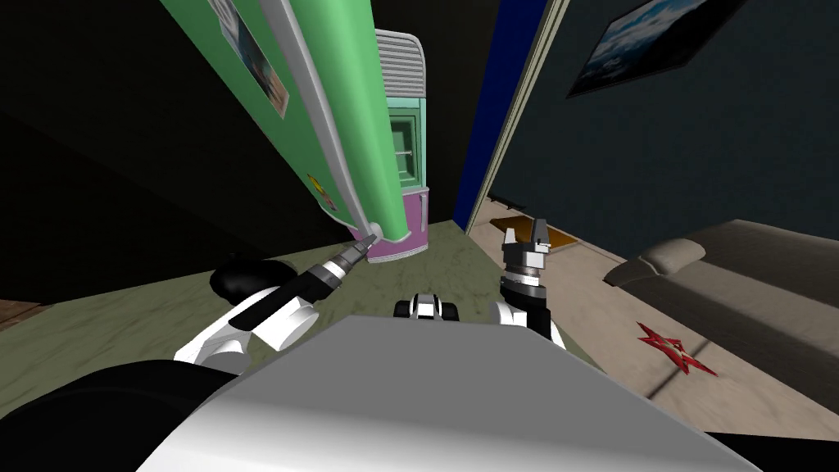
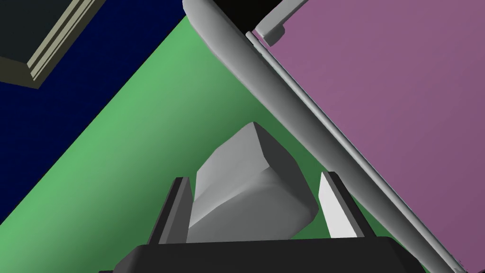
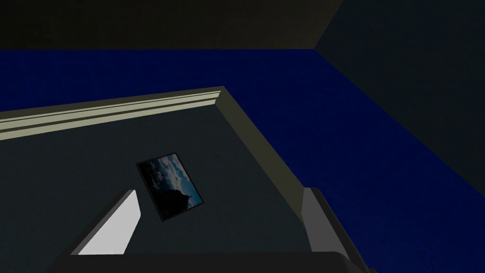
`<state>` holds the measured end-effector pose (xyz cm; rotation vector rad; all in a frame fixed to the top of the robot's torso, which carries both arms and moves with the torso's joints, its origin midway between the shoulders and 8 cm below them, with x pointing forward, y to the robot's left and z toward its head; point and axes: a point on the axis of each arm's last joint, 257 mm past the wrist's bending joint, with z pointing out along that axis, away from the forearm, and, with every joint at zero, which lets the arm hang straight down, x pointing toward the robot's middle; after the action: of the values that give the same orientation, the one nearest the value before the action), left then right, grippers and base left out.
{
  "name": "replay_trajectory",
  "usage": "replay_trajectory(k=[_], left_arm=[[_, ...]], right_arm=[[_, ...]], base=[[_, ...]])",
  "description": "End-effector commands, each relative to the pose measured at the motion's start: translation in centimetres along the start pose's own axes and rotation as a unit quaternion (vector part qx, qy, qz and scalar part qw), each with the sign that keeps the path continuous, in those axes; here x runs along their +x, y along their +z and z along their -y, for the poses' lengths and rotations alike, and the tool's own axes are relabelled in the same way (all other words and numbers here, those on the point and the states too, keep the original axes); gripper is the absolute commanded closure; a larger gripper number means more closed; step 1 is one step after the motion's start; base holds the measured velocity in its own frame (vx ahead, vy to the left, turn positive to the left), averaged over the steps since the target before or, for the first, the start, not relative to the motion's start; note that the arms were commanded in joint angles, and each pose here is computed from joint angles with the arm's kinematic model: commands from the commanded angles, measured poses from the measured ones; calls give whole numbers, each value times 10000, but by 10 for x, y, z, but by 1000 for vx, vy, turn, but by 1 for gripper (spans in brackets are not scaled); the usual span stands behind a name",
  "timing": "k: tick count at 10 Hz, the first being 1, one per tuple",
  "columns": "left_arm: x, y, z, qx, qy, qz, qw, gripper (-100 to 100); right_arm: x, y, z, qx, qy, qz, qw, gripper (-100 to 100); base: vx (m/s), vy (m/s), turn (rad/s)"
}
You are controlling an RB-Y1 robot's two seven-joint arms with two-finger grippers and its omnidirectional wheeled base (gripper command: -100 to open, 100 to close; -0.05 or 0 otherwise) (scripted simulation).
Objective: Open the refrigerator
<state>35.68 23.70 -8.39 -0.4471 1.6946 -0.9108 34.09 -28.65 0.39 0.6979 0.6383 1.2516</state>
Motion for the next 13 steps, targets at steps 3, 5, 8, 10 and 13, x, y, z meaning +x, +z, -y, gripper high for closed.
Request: replay_trajectory(k=[3,5,8,10,13], left_arm=[[3,2,17,281,111,-122,9995,100],[8,2,22,367,125,-205,9990,100],[17,1,32,534,146,-369,9978,100],[14,-2,27,433,83,-507,9977,-100],[3,-6,38,519,125,-620,9966,-100]], right_arm=[[0,0,0,0,0,0,10000,0],[0,0,0,1,0,0,10000,0],[0,0,0,1,0,0,10000,0],[0,0,0,2,0,1,10000,0],[0,0,0,1,1,2,10000,0]], base=[[-139,200,-77],[-135,192,-74],[-168,234,-102],[-20,23,89],[51,-85,99]])
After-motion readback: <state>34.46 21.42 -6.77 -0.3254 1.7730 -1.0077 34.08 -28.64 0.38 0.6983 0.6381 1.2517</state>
